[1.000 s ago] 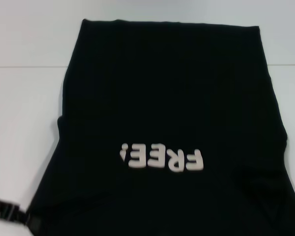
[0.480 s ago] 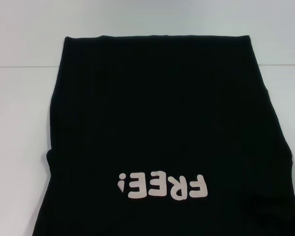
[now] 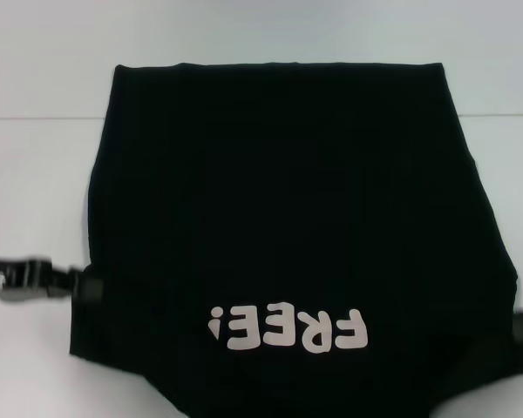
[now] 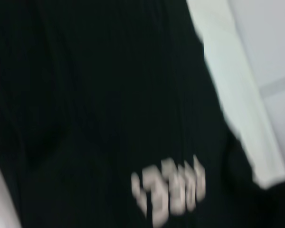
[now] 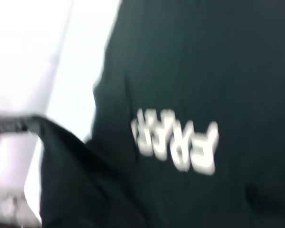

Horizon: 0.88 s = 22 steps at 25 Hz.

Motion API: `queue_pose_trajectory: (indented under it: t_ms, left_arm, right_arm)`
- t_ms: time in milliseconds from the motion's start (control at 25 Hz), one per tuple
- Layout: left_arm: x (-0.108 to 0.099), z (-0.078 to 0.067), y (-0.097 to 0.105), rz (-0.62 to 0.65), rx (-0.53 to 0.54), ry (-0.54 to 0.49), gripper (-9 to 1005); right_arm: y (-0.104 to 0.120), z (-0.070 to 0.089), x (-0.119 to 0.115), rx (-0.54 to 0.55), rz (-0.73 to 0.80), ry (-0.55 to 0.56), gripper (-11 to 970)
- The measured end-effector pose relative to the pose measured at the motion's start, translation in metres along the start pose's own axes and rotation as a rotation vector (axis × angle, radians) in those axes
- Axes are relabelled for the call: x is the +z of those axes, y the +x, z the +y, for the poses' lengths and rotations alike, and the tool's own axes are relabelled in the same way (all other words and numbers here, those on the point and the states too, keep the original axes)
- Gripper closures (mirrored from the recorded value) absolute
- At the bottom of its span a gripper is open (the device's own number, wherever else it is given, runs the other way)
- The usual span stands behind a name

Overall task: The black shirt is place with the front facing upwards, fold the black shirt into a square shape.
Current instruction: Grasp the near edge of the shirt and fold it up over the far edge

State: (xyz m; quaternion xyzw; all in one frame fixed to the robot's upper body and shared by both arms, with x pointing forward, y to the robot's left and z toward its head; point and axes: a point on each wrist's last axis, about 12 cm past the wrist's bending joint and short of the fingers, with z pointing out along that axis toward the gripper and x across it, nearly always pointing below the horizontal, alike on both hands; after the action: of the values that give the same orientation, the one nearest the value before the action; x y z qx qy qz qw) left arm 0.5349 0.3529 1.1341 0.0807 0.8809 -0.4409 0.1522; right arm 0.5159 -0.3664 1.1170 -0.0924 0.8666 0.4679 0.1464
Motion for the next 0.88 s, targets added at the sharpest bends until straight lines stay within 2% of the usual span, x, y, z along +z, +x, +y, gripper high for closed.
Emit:
queue_pose_trajectory:
  t_ms: [80, 200, 240, 400, 640, 880]
  left_arm:
    - [-0.003, 0.004, -0.007, -0.120, -0.012, 0.007, 976]
    - [0.000, 0.011, -0.011, -0.227, -0.034, 0.018, 975]
    - [0.001, 0.013, -0.011, -0.254, -0.039, 0.021, 975]
    - [0.011, 0.021, -0.014, -0.364, -0.063, 0.020, 974]
    - [0.024, 0.029, -0.015, -0.475, -0.090, 0.037, 973]
    - [0.036, 0.034, -0.015, -0.592, -0.106, 0.045, 972]
  right_arm:
    - [-0.001, 0.000, -0.002, -0.011, -0.100, -0.032, 910]
    - [-0.001, -0.006, 0.003, -0.026, -0.274, -0.062, 910]
    - [-0.001, -0.006, 0.003, -0.026, -0.274, -0.062, 910]
    - [0.002, -0.012, 0.013, -0.047, -0.432, -0.096, 910]
    - [0.006, -0.023, 0.028, -0.056, -0.627, -0.057, 909]
    - [0.006, -0.033, 0.047, -0.062, -0.722, 0.035, 909]
